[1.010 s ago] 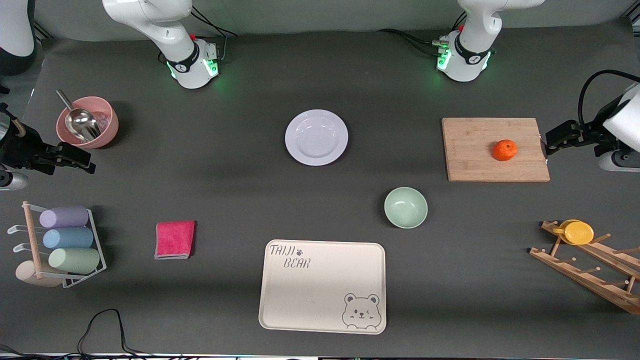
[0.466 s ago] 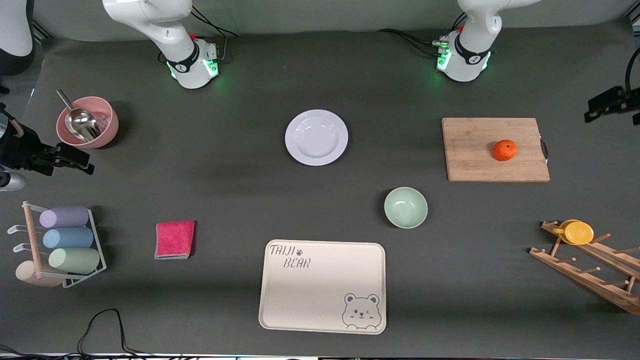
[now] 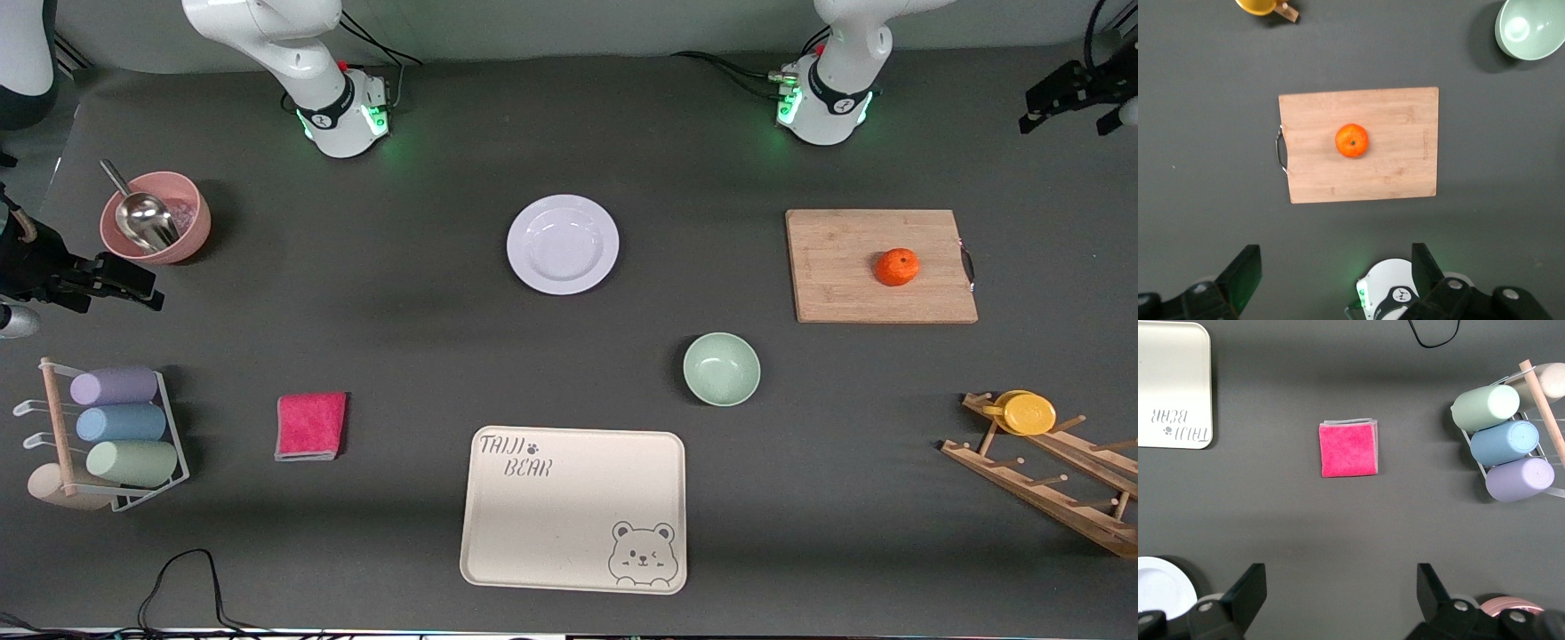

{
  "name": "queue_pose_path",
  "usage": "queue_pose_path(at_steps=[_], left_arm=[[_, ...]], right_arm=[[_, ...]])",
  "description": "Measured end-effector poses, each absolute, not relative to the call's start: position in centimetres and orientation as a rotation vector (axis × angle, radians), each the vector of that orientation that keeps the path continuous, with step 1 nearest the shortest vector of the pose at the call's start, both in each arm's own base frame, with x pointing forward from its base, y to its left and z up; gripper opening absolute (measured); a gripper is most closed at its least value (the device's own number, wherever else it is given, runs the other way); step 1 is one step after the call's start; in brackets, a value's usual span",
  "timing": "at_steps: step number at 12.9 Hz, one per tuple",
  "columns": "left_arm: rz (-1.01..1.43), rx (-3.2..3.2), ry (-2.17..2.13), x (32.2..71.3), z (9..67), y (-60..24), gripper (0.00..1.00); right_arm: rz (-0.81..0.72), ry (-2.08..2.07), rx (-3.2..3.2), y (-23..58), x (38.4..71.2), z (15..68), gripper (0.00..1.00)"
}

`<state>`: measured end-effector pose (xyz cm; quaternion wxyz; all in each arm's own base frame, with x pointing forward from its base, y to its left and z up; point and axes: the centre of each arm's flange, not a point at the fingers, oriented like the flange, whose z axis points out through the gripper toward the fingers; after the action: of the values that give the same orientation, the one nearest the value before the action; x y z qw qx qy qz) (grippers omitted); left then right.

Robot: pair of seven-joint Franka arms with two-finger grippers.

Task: Place orange and plate with both arms
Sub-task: 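Raise the left gripper and move it toward the orange on the board, then lower the left gripper over the orange and close on it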

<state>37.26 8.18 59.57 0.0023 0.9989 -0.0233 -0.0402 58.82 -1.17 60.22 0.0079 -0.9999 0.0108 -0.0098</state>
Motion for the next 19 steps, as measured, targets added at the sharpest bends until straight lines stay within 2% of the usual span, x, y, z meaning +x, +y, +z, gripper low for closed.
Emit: queue_pose_path(at_steps=[5, 10, 14, 19], left_arm=[[-0.104, 3.175, -0.075, 37.1, 56.8, 5.1, 1.00], [-0.094, 3.150, -0.021, 38.7, 46.6, 7.4, 1.00], [-0.046, 3.149, -0.014, 37.9, 37.2, 7.6, 1.00], [0.027, 3.156, -0.022, 37.7, 29.5, 7.4, 1.00]], right_arm=[[-0.029, 0.047, -3.124, -1.6, 58.8, 60.2, 1.00], [-0.029, 0.059, -3.055, -1.2, 58.9, 60.1, 1.00], [-0.010, 0.061, -3.042, -1.1, 59.3, 59.3, 1.00], [0.000, 0.069, -2.985, -0.6, 59.6, 58.9, 1.00]])
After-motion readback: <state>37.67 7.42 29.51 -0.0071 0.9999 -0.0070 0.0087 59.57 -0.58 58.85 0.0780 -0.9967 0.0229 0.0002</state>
